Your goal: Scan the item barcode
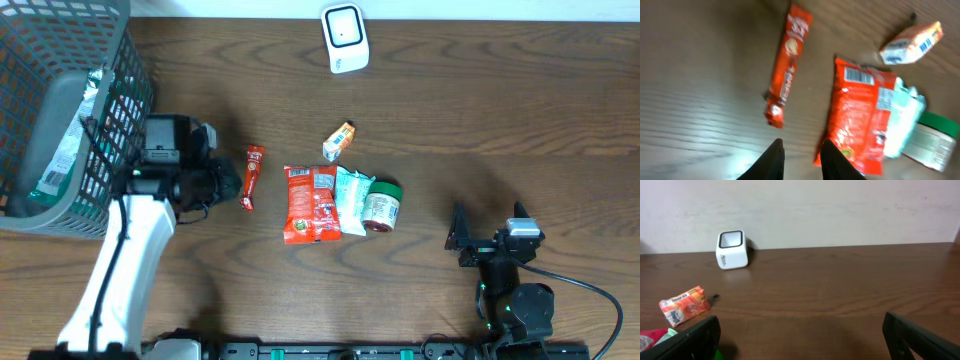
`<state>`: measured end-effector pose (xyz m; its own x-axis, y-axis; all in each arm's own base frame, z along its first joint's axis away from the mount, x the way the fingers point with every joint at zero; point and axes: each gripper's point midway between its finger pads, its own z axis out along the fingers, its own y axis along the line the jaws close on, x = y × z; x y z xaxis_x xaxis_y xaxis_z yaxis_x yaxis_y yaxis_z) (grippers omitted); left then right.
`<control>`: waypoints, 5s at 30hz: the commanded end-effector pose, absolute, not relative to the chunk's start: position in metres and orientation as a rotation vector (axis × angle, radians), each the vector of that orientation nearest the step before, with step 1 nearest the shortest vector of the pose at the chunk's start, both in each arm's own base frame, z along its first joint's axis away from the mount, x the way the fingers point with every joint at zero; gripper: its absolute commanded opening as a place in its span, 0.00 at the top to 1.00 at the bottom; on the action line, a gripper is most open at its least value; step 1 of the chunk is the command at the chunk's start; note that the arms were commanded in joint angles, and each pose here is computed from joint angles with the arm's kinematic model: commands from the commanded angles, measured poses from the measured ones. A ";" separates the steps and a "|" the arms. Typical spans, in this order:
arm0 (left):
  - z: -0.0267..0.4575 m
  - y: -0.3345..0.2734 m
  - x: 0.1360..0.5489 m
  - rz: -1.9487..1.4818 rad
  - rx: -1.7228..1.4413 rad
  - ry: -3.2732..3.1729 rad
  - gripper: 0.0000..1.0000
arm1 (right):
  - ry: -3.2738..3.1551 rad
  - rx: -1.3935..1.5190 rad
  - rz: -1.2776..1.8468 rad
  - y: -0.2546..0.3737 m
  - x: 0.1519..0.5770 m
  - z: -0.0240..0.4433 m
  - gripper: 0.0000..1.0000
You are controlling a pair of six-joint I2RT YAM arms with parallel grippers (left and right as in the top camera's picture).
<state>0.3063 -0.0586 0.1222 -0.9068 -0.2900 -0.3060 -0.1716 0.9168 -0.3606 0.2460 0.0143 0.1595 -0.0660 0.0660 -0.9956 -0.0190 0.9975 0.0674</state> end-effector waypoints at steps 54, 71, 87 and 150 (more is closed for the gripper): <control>0.005 -0.082 0.342 0.175 -0.069 3.128 0.75 | 1.635 0.050 0.050 0.010 0.246 0.159 0.01; 0.032 -0.084 0.346 0.126 -0.077 3.055 0.93 | 1.635 0.050 0.050 0.010 0.246 0.159 0.01; 0.137 -0.165 0.341 -0.679 -0.089 2.840 0.93 | 1.635 0.049 0.050 0.010 0.246 0.159 0.01; 0.165 -0.319 0.330 -1.310 0.135 2.407 0.89 | 1.635 0.049 0.050 0.010 0.246 0.159 0.01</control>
<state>0.3407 -0.2968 0.1429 -0.8980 -0.1063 -0.4269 0.2580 0.6587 -0.7068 0.2460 0.0143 0.1595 -0.0656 0.0661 -0.9957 -0.0190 0.9975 0.0675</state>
